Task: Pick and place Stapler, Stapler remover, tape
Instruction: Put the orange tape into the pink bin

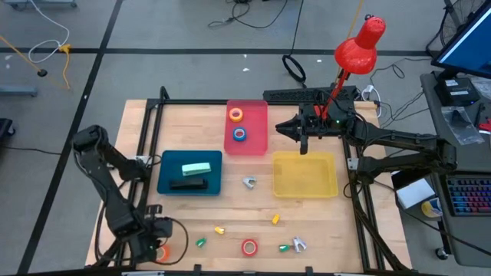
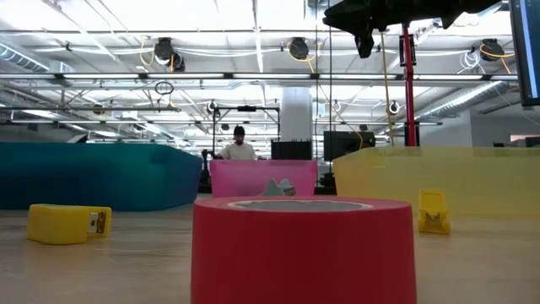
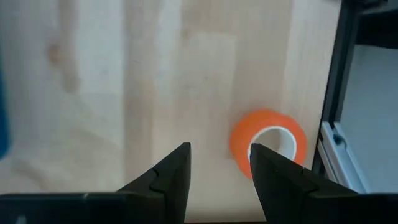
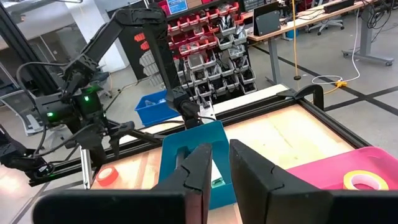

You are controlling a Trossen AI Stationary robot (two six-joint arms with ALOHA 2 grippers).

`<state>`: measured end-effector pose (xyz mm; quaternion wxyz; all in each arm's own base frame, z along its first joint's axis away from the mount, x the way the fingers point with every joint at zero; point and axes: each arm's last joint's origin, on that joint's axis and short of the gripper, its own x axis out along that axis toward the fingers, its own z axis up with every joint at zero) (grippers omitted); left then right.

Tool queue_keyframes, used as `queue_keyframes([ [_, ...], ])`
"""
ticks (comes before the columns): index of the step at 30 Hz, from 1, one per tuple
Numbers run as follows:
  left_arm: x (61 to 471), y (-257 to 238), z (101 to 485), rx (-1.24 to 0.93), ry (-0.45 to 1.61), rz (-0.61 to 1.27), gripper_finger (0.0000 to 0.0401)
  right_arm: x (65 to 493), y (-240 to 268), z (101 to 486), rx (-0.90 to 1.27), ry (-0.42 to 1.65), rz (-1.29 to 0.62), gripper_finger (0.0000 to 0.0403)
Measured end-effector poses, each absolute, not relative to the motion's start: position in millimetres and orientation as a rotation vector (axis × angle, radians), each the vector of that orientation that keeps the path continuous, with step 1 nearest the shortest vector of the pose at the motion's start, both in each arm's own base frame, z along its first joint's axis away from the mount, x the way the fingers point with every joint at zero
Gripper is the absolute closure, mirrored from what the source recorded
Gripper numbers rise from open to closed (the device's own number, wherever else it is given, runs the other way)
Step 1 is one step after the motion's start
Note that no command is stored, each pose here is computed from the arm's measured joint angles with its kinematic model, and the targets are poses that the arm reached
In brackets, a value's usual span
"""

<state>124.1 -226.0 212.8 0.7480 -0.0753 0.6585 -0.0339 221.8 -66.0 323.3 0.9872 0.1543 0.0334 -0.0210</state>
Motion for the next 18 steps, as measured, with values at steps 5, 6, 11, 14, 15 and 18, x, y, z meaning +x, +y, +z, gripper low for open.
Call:
queue_keyframes([
  [5,115.6,-231.8,195.6,-0.210,1.414,-0.131,0.0235,221.7,-66.0,323.3,0.310,0.067,-0.043,0.0355],
  [6,114.5,-232.7,193.0,-0.219,1.410,-0.143,0.0235,221.7,-66.0,323.3,0.310,0.067,-0.043,0.0355],
  [11,109.8,-231.5,182.0,-0.247,1.442,-0.158,0.0235,221.7,-66.0,323.3,0.310,0.067,-0.043,0.0355],
  [14,109.2,-230.9,177.7,-0.266,1.442,-0.158,0.0236,221.7,-66.0,323.3,0.310,0.067,-0.042,0.0355],
  [15,109.5,-231.5,176.6,-0.279,1.436,-0.164,0.0235,221.8,-66.0,323.3,0.310,0.067,-0.042,0.0355],
  [18,109.9,-232.7,172.1,-0.316,1.417,-0.187,0.0236,221.7,-66.0,323.3,0.310,0.067,-0.042,0.0355],
])
